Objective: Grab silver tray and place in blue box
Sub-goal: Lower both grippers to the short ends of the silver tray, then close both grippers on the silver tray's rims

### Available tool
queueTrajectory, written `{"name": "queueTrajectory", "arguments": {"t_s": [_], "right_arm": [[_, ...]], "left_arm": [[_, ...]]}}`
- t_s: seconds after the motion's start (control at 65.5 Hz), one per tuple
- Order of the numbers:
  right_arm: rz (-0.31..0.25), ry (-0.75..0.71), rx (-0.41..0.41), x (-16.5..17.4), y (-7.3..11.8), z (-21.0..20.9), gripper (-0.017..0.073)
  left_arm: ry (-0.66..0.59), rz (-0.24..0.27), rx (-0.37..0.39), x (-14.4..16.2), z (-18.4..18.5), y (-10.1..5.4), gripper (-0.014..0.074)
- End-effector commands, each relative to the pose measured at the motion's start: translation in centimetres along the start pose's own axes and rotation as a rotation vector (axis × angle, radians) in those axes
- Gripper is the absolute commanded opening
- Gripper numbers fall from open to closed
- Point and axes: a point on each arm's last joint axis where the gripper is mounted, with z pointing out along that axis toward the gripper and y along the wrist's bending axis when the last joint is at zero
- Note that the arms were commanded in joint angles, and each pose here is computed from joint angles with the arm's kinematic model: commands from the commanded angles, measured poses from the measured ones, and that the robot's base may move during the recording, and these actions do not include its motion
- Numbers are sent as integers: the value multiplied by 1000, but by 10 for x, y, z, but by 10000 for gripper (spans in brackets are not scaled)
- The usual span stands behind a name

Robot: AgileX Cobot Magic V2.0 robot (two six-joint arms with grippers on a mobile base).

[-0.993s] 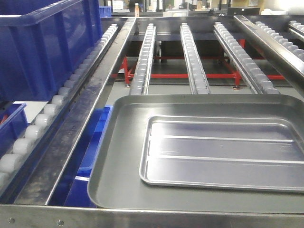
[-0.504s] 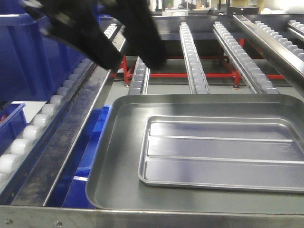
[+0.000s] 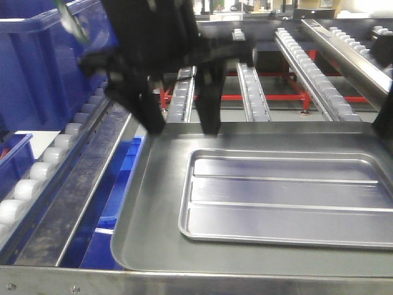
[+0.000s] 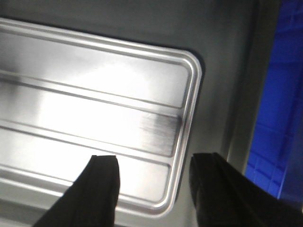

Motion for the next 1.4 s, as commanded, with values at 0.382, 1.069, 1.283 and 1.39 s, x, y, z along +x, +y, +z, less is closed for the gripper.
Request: {"name": "queueTrajectory", "arguments": {"t_s": [0.382, 1.069, 1.283, 1.39], "right_arm": [[21, -8, 56, -22, -13, 22, 445], [28, 13, 68, -25, -18, 44, 445], [29, 20, 70, -26, -19, 55, 445], [29, 36, 72, -25, -19, 62, 445]], "left_arm": [[-23, -92, 0, -8, 16, -5, 333], [15, -114, -26, -16, 36, -11, 323], [20, -122, -30, -16, 40, -11, 323], [25, -122, -33, -15, 43, -11, 323]]}}
